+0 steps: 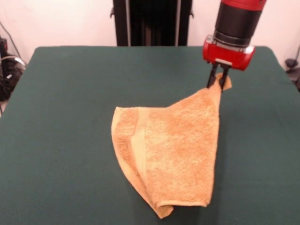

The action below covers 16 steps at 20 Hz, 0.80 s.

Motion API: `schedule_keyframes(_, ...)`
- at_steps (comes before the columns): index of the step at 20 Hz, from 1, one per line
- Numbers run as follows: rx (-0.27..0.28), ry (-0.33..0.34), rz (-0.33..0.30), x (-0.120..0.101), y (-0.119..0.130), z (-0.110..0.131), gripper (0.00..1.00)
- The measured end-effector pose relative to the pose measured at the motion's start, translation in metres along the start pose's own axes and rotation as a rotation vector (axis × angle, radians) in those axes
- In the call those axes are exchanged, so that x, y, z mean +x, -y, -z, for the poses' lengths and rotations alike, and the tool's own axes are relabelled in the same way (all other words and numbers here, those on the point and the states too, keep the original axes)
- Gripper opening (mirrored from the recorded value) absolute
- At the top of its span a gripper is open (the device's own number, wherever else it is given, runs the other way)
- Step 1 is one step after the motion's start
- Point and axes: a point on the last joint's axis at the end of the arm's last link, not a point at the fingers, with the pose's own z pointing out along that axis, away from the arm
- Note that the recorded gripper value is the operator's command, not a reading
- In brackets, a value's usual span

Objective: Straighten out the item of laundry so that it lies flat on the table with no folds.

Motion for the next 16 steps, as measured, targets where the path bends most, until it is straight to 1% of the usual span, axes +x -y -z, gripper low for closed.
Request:
schedule_keyframes(4, -0.008, -0.021, -0.016, 0.01, -0.01, 0.011, 0.0)
schedule_keyframes(5, -0.013, -0.027, -0.026, 0.016, -0.017, 0.016, 0.0)
schedule_keyframes(9, -0.025, -0.03, -0.065, 0.023, -0.027, 0.024, 0.0)
schedule_keyframes(14, -0.026, -0.038, -0.115, 0.026, -0.029, 0.024, 0.0)
schedule_keyframes(16, -0.025, -0.041, -0.125, 0.027, -0.028, 0.024, 0.0)
